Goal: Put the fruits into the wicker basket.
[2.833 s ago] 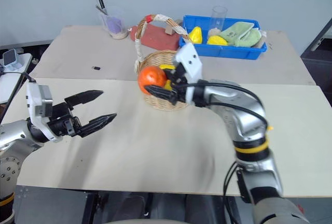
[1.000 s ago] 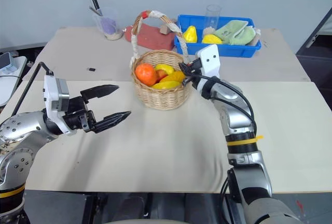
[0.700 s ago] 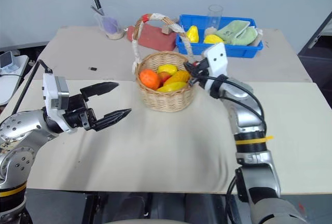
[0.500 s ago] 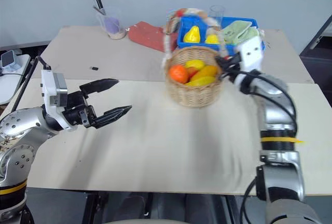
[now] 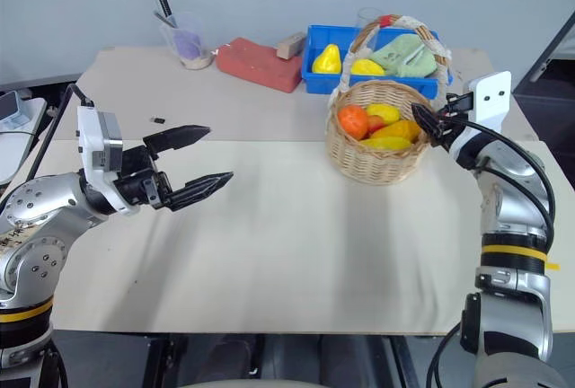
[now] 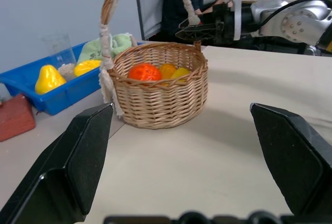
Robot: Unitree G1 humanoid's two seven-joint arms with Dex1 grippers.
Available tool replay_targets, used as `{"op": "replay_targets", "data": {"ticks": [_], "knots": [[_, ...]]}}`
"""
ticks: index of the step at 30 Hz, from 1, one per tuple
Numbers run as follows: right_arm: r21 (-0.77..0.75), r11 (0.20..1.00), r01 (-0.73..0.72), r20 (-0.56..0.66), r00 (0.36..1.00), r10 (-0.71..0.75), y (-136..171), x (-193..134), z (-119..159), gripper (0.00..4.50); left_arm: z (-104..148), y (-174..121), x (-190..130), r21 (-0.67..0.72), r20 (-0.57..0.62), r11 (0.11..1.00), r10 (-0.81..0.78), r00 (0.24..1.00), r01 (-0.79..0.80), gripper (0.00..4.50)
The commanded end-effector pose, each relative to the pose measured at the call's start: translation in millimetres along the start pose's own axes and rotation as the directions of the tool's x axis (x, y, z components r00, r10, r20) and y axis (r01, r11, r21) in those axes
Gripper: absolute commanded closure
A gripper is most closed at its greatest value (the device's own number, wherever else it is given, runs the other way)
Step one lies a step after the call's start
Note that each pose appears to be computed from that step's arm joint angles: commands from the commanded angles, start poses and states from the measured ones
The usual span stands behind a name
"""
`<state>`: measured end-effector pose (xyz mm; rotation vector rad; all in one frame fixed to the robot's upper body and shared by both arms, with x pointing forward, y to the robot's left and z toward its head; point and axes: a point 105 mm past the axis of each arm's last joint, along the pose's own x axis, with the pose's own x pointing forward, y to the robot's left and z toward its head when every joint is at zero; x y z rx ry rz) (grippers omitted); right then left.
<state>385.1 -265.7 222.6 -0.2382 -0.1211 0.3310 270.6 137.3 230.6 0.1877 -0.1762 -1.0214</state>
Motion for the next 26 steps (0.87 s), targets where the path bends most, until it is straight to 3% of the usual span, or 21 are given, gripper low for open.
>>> {"op": "replay_targets", "data": {"ticks": [1, 5, 7, 11, 17, 26], "knots": [[-0.027, 0.998, -0.065, 0.022, 0.998, 0.065, -1, -21, 22, 0.28, -9, 12, -14, 0.032, -0.067, 0.995, 0.096, 0.993, -0.094, 0.0], [-0.068, 0.988, -0.136, -0.075, 0.989, 0.131, 1, -44, 16, 0.28, -41, 27, -42, 0.067, -0.261, 0.975, 0.224, 0.939, -0.213, 0.0], [-0.105, 0.974, -0.2, -0.154, 0.971, 0.182, 0, -58, 12, 0.28, -57, 31, -71, 0.104, -0.373, 0.957, 0.29, 0.881, -0.271, 0.0], [-0.164, 0.912, -0.375, -0.305, 0.899, 0.314, 12, -77, 1, 0.28, -75, 27, -113, 0.138, -0.513, 0.943, 0.328, 0.793, -0.302, 0.0], [-0.142, 0.851, -0.506, -0.408, 0.813, 0.416, 27, -86, -10, 0.28, -82, 31, -145, 0.152, -0.573, 0.927, 0.365, 0.733, -0.343, 0.0], [-0.144, 0.853, -0.502, -0.406, 0.816, 0.411, 26, -82, -10, 0.28, -77, 36, -149, 0.128, -0.547, 0.924, 0.369, 0.751, -0.361, 0.0]]}}
